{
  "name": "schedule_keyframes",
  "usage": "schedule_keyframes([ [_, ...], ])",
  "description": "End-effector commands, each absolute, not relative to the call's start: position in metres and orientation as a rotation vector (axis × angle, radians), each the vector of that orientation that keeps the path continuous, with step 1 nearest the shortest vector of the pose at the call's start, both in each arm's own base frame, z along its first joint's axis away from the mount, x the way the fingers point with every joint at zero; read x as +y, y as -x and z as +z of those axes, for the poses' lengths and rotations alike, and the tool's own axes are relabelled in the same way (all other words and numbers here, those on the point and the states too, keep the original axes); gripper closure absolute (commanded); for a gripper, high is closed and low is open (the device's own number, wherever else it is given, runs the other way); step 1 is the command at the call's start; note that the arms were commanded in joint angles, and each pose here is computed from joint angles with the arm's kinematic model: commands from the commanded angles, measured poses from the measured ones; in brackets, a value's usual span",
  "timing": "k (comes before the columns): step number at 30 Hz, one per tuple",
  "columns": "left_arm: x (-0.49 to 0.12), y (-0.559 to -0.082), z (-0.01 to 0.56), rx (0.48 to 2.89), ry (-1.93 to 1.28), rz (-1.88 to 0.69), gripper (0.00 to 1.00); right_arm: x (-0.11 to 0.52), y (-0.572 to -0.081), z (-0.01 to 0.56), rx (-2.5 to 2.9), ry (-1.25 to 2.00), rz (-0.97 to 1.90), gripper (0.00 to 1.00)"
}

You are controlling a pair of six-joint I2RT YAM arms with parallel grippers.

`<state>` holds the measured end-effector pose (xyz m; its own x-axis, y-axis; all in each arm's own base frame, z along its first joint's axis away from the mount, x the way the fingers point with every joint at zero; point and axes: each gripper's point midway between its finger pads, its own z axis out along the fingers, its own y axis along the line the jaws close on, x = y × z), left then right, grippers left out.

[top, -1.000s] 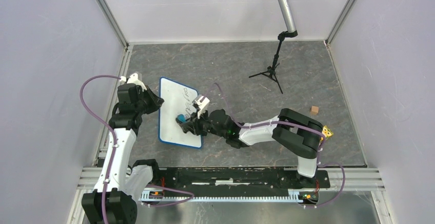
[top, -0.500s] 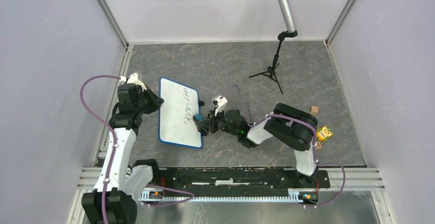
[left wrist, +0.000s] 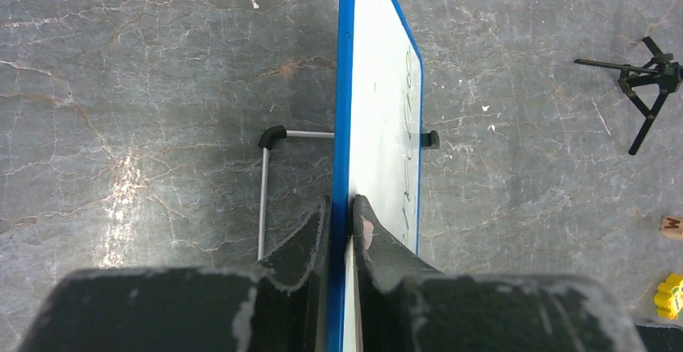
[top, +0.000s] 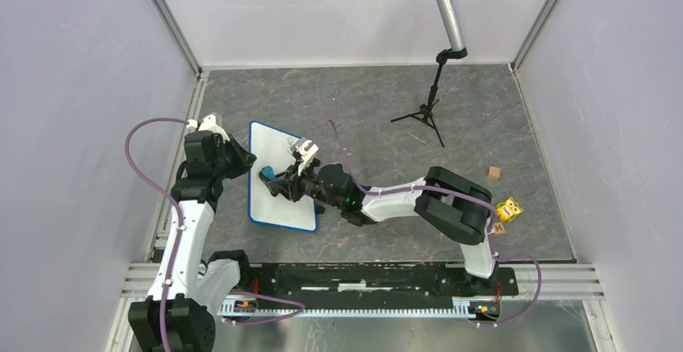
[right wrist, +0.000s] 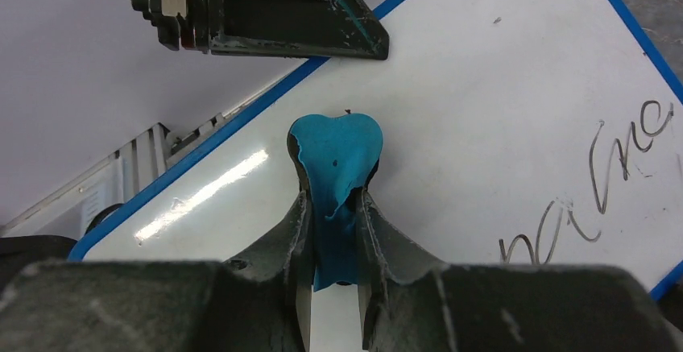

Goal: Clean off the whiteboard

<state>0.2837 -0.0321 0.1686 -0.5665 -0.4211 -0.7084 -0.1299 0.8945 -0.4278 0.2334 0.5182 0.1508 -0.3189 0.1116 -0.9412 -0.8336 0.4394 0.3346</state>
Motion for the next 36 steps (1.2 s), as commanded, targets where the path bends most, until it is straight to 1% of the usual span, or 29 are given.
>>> schedule_keyframes([
  [1,-0.045,-0.272,0.157,2.235,0.365,-0.467,0.98,0.510,-0.230,0.112,1.682,0.652,1.129,0.94],
  [4,-0.045,-0.273,0.155,2.244,0.367,-0.471,0.98,0.475,-0.238,0.084,1.759,0.556,1.133,0.94],
  [7,-0.045,-0.273,0.154,2.249,0.365,-0.471,0.98,0.444,-0.249,0.055,1.848,0.491,1.057,0.94],
  [10,-0.045,-0.273,0.155,2.244,0.365,-0.470,0.98,0.433,-0.257,0.050,1.866,0.484,0.999,0.95],
  [13,-0.045,-0.273,0.156,2.239,0.362,-0.469,0.98,0.446,-0.253,0.063,1.814,0.587,0.892,0.95],
  [15,-0.045,-0.273,0.156,2.240,0.362,-0.471,0.98,0.466,-0.245,0.080,1.760,0.661,0.879,0.94],
  [20,-0.046,-0.273,0.156,2.240,0.361,-0.474,0.98,0.523,-0.224,0.131,1.629,0.763,1.038,0.94],
  [24,-0.046,-0.273,0.156,2.240,0.361,-0.475,0.98,0.539,-0.239,0.150,1.610,0.729,1.132,0.94],
  [27,-0.046,-0.272,0.157,2.237,0.358,-0.474,0.98,0.532,-0.252,0.135,1.646,0.711,1.136,0.94],
  [30,-0.046,-0.273,0.155,2.244,0.362,-0.473,0.98,0.505,-0.260,0.094,1.725,0.666,1.073,0.94],
  [33,-0.046,-0.273,0.154,2.250,0.363,-0.474,0.98,0.464,-0.273,0.052,1.852,0.542,1.017,0.95],
  [36,-0.046,-0.273,0.154,2.249,0.364,-0.474,0.98,0.453,-0.284,0.047,1.875,0.502,1.009,0.95],
])
